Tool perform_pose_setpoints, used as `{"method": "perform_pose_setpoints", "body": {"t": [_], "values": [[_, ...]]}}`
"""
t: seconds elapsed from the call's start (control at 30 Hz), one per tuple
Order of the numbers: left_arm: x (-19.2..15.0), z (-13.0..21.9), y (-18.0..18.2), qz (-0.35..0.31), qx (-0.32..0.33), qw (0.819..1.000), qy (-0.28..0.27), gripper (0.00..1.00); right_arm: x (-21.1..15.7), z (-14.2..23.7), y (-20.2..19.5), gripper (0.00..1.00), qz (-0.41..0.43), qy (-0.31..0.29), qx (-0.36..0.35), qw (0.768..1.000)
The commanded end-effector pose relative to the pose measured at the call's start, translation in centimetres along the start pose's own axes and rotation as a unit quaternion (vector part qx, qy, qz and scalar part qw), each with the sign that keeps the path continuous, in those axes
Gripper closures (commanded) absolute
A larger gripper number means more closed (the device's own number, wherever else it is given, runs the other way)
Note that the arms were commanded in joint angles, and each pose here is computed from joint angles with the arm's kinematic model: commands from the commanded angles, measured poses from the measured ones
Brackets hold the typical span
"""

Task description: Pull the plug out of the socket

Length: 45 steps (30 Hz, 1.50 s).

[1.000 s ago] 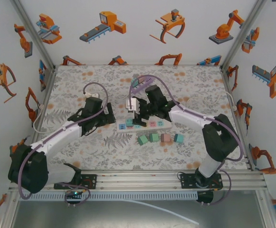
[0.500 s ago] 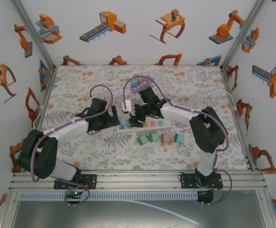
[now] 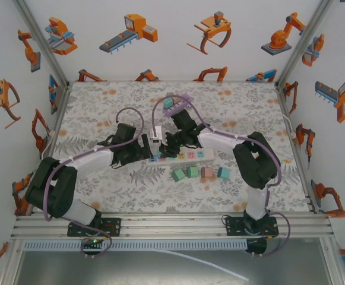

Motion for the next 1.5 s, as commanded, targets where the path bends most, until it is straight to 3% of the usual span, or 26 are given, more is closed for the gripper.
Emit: {"method": "perform_pose_setpoints", "body": {"t": [0.0, 0.4, 0.8, 1.47], "values": [[-1.5, -0.9, 1.6, -0.017, 0.033, 0.999, 0.024, 0.11, 1.4, -0.1, -0.4, 0.63, 0.003, -0.024, 0.008, 1.000], [-2.9, -1.5, 3.0, -0.088, 0.105, 0.990, 0.041, 0.13, 1.7, 0.3, -1.0, 0.69, 0.008, -0.016, -0.004, 1.000], [-3.6, -2.5, 3.9, -0.095, 0.137, 0.985, 0.051, 0.14, 2.8, 0.9, -1.5, 0.76, 0.002, -0.033, -0.019, 0.999], [-3.5, -2.5, 4.6, -0.086, 0.156, 0.983, 0.044, 0.14, 4.7, 3.2, -1.8, 0.77, 0.029, -0.059, -0.052, 0.997]]}}
Point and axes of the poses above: each hand's point on the last joint's axis, 136 mm out from that joint toward the fingers, its own z axis back along the fingers, its own y axis along the line the jaws close on, x = y × z, the point moved 1 cm from there along z, back along the fingers, and after that the axes turned 15 degrees about z, right-handed, at the moved point
